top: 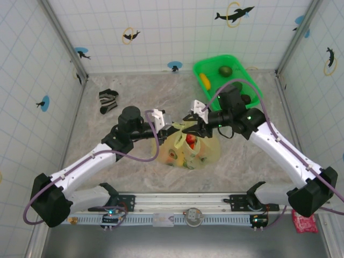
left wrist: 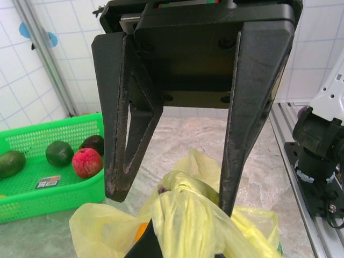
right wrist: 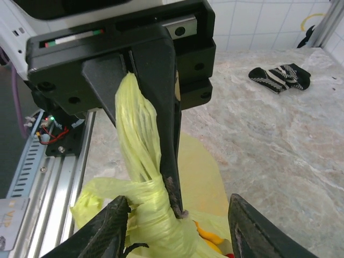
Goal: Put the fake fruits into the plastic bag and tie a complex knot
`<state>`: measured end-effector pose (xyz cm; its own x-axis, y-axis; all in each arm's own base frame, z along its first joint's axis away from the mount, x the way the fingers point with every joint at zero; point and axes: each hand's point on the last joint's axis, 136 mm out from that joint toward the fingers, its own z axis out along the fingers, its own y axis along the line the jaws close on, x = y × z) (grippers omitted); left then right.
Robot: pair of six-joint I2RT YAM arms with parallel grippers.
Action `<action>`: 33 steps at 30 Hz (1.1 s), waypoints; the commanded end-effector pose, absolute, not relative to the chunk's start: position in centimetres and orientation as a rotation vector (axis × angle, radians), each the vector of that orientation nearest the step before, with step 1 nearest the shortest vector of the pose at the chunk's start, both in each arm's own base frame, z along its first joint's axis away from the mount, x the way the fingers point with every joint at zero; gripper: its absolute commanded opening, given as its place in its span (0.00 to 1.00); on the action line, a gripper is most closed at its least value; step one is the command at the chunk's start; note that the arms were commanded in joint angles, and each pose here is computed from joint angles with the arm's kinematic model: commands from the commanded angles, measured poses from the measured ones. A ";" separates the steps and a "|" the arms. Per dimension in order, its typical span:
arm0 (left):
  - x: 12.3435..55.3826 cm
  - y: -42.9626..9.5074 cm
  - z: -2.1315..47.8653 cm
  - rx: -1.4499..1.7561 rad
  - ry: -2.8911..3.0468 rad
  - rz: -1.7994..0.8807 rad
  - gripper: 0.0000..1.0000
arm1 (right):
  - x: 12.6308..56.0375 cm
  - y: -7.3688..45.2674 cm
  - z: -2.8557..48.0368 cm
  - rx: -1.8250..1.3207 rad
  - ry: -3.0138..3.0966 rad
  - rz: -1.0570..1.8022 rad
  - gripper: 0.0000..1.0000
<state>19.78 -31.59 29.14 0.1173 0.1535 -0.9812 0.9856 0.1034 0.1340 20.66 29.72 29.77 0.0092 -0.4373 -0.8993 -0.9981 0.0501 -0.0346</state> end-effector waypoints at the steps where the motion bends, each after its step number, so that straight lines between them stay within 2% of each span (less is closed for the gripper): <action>1: 19.0 -31.6 29.7 1.315 1.226 -0.955 0.00 | 20.4 29.4 33.2 -1.448 1.453 0.939 0.52; 9: 19.0 -31.5 29.7 1.315 1.226 -0.955 0.00 | 20.7 28.7 34.2 -1.403 1.431 0.940 0.51; 18: 18.9 -31.6 29.6 1.318 1.228 -0.965 0.00 | 20.0 30.3 32.2 -1.467 1.472 0.988 0.54; 33: 18.8 -31.6 29.7 1.322 1.220 -0.962 0.00 | 21.2 29.8 29.7 -1.518 1.546 0.828 0.43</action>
